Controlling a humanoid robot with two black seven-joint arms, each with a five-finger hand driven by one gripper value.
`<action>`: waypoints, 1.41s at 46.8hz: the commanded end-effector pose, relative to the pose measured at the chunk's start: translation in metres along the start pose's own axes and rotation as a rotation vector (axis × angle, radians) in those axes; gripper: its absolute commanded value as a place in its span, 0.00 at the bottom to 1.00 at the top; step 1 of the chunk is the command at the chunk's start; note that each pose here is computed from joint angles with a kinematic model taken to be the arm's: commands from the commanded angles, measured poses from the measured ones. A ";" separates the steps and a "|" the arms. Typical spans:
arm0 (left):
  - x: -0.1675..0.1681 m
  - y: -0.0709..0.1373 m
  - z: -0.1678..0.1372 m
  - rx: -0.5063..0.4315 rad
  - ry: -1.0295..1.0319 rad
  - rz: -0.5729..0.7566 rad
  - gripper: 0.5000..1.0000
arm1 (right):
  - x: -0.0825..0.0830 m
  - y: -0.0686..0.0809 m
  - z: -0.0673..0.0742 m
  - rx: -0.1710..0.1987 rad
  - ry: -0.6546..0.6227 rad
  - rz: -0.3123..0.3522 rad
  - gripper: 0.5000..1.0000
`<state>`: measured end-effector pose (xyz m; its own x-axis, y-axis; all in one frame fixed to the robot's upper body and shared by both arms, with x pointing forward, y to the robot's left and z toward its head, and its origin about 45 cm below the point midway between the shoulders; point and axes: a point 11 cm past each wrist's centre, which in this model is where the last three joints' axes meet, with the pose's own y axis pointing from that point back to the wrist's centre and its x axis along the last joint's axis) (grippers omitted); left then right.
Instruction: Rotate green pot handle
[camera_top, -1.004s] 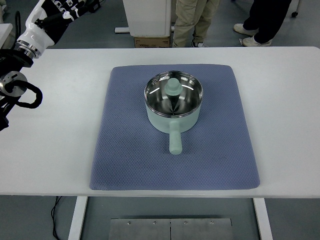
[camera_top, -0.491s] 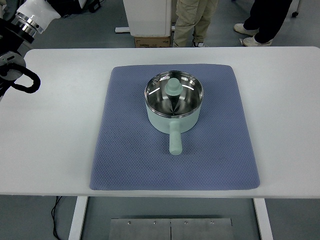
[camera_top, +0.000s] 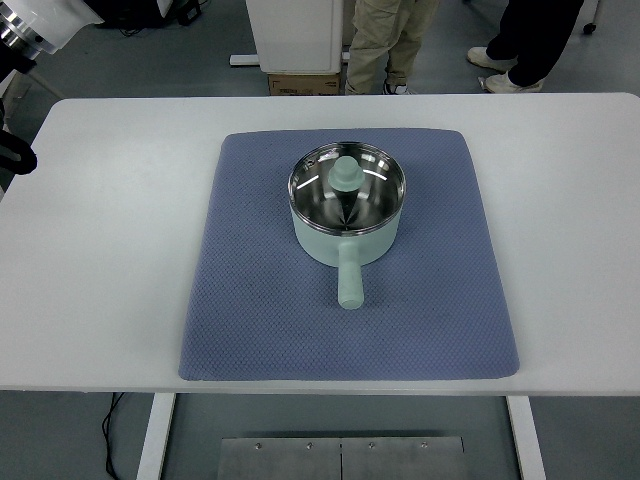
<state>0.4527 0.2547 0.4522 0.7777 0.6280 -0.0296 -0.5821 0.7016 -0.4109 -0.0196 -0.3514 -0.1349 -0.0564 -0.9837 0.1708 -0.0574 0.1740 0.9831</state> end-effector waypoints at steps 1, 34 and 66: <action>0.000 0.000 0.002 0.005 -0.014 -0.005 1.00 | 0.000 0.000 0.000 0.001 0.000 0.000 1.00; -0.106 -0.037 0.014 0.140 -0.420 -0.521 1.00 | 0.000 0.000 -0.001 0.001 0.000 -0.001 1.00; -0.161 -0.045 -0.035 0.384 -0.739 -0.816 1.00 | 0.000 0.000 0.000 0.001 0.000 0.000 1.00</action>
<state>0.3631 0.1134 0.4464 0.7103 -0.0804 0.6993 -0.1128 0.9676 0.2258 -0.0195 -0.3514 -0.1349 -0.0564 -0.9837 0.1710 -0.0571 0.1741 0.9831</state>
